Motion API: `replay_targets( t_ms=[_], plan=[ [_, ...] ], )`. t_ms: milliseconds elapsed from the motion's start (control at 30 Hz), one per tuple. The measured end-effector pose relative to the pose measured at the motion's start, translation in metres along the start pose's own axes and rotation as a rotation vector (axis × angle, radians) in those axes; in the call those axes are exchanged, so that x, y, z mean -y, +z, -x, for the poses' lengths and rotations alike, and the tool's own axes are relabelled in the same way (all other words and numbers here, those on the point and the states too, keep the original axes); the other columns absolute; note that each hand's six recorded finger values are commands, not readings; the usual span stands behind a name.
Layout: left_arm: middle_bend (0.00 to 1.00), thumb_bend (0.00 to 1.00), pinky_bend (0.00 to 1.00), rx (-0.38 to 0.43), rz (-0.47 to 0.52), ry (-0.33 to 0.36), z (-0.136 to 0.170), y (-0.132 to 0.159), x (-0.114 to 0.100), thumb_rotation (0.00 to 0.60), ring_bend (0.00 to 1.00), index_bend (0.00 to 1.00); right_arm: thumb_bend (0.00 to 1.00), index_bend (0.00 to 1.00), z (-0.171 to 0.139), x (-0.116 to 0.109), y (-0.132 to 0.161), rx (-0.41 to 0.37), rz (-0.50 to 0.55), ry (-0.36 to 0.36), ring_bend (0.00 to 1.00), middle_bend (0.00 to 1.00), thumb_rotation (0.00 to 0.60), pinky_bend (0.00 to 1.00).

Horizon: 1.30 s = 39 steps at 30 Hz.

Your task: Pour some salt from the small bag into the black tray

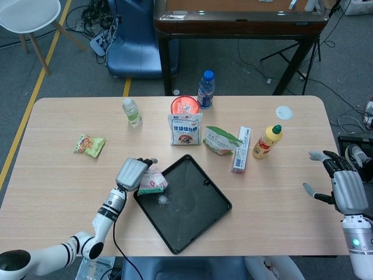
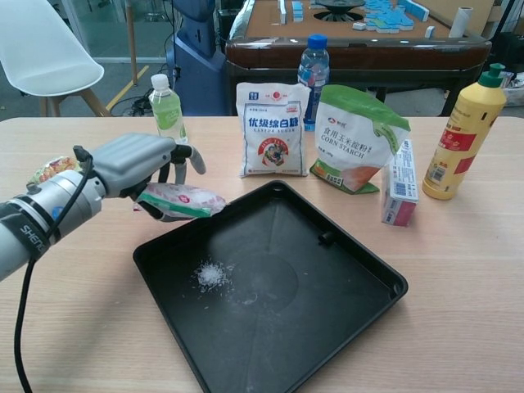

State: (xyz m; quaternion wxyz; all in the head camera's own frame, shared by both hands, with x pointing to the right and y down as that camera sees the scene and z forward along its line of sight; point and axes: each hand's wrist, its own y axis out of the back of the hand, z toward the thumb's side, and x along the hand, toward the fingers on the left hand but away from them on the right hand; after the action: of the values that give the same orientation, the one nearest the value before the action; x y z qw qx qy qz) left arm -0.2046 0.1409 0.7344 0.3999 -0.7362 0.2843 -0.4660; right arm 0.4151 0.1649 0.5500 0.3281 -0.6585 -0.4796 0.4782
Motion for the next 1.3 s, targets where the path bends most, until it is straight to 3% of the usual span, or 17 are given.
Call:
replay_targets(
  t_ms=[233, 667, 967, 1300],
  plan=[
    [0.55, 0.18, 0.64, -0.119, 0.227, -0.059, -0.011, -0.023, -0.008, 0.600, 0.51, 0.30, 0.21, 0.23, 0.000, 0.000, 0.000, 0.000, 0.000, -0.001, 0.16, 0.31, 0.600, 0.20],
    [0.55, 0.18, 0.64, -0.233, 0.598, -0.164, -0.020, -0.056, -0.014, 0.600, 0.51, 0.29, 0.21, 0.23, 0.001, 0.000, 0.002, -0.003, -0.001, 0.002, 0.16, 0.31, 0.600, 0.20],
    [0.55, 0.18, 0.61, -0.270, 0.651, -0.190, -0.022, -0.071, -0.008, 0.600, 0.51, 0.29, 0.21, 0.23, -0.001, 0.000, 0.001, 0.002, -0.002, 0.001, 0.16, 0.31, 0.600, 0.20],
    [0.54, 0.18, 0.58, -0.262, 0.525, -0.190, -0.022, -0.075, 0.010, 0.600, 0.50, 0.27, 0.21, 0.23, 0.000, 0.001, 0.000, 0.004, 0.001, 0.002, 0.16, 0.31, 0.600, 0.20]
  ],
)
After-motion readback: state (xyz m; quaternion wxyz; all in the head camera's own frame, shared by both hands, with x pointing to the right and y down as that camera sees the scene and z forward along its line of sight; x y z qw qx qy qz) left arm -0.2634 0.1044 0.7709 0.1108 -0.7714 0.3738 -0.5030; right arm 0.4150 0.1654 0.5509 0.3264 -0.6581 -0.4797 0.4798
